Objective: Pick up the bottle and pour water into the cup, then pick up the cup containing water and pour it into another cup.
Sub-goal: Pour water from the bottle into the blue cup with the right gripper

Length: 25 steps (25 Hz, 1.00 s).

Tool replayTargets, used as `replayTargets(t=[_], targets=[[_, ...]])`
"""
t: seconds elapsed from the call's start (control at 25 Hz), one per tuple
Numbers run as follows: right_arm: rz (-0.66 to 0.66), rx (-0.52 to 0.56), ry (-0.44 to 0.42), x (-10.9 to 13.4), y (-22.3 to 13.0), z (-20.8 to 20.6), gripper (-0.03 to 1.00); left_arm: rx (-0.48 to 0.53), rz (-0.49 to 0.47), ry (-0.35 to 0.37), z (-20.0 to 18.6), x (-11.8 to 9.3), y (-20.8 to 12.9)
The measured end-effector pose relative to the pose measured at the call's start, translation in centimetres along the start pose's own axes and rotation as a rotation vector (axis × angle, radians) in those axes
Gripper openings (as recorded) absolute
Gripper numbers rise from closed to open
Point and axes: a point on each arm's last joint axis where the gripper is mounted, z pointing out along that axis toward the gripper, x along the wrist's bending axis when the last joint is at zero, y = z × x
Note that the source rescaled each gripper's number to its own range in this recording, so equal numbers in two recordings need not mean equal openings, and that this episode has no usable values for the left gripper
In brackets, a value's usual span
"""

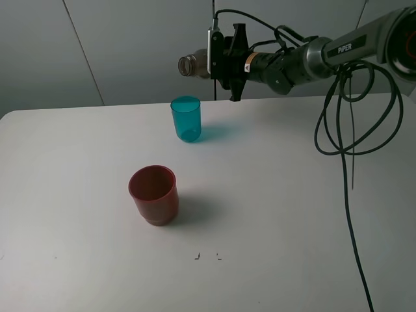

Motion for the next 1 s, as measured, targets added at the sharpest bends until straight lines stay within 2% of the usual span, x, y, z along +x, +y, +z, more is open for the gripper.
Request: replayTargets(t=[0.6, 1.0], targets=[[-0.036, 0.001, 0.010, 0.83, -0.16, 0.70, 0.03, 0.000, 0.000, 0.000, 0.00, 0.00, 0.00], [-0.124, 0.000, 0.008, 0.76, -0.15, 0.71, 0.03, 0.000, 0.000, 0.000, 0.00, 0.00, 0.00]])
